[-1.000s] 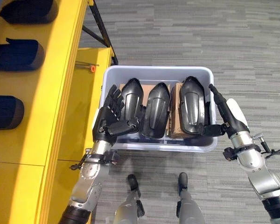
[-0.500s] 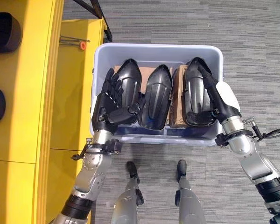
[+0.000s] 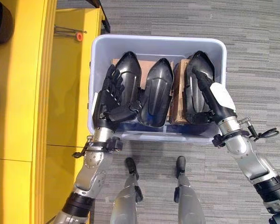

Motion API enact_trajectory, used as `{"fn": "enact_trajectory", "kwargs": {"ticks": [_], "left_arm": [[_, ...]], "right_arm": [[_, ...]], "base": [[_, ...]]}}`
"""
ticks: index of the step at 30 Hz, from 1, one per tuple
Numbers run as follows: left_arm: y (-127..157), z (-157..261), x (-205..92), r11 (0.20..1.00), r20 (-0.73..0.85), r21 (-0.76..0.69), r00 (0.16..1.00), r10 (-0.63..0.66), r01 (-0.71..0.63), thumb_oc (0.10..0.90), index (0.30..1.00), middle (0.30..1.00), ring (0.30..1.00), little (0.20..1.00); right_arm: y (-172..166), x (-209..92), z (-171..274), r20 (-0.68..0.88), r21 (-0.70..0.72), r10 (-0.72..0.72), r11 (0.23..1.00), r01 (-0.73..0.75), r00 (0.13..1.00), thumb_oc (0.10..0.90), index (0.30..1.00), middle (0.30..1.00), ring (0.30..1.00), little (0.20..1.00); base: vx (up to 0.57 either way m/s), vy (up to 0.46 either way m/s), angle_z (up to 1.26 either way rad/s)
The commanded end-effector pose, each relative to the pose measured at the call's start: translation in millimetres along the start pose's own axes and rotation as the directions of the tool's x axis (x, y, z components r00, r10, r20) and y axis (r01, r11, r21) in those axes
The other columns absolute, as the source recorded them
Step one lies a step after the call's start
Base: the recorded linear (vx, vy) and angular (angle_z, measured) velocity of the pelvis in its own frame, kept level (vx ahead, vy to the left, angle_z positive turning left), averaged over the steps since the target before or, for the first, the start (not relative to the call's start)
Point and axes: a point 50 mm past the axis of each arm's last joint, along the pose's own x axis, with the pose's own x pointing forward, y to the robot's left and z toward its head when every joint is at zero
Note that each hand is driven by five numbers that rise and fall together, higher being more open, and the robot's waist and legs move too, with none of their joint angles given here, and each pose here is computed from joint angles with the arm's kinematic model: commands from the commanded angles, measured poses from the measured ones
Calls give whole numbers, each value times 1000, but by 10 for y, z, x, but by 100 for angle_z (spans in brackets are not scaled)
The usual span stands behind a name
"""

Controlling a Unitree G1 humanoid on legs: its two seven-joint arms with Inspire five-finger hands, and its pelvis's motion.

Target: Move parts from the plastic box to the shelf.

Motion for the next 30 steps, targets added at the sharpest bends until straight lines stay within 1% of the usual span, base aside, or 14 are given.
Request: {"fn": "enact_trajectory", "kwargs": {"ticks": [1,6,15,16,17,18,21,24,28,30], "left_arm": [[-137,522,79,997,296,21,952,-82,79,900,1000,1000,1000,1000],[-118,508,55,997,288,28,955,-76,71,900,1000,1000,1000,1000],[-78,512,27,998,288,39,956,-62,52,900,1000,1000,1000,1000],[-73,514,23,998,288,42,956,-61,51,900,1000,1000,1000,1000],[-62,533,20,998,297,46,953,-55,44,900,1000,1000,1000,1000],[-62,533,20,998,297,46,953,-55,43,900,1000,1000,1000,1000],[-53,556,19,998,308,51,950,-49,35,900,1000,1000,1000,1000],[-44,553,11,998,307,48,951,-44,30,900,1000,1000,1000,1000],[-36,555,3,998,307,50,951,-41,27,900,1000,1000,1000,1000],[-40,558,1,998,308,50,950,-43,29,900,1000,1000,1000,1000]], "right_arm": [[-241,91,465,254,10,-111,994,112,961,900,1000,1000,1000,1000],[-245,9,546,299,38,-105,994,98,948,900,1000,1000,1000,1000],[-218,-94,544,305,57,-90,996,76,948,900,1000,1000,1000,1000],[-230,-99,536,305,36,-91,996,84,948,900,1000,1000,1000,1000],[-254,-101,521,305,-15,-102,994,112,947,900,1000,1000,1000,1000],[-253,-101,521,305,-15,-102,994,112,947,900,1000,1000,1000,1000],[-272,-91,492,300,-74,-116,987,145,947,900,1000,1000,1000,1000],[-306,-84,448,297,-165,-115,972,170,948,900,1000,1000,1000,1000],[-305,-85,430,293,-192,-109,967,171,950,900,1000,1000,1000,1000],[-305,-86,401,288,-227,-105,958,175,952,900,1000,1000,1000,1000]], "base": [[0,0,0],[0,0,0],[0,0,0],[0,0,0],[0,0,0],[0,0,0],[-6,-3,-2],[0,0,0],[0,0,0],[0,0,0]]}}
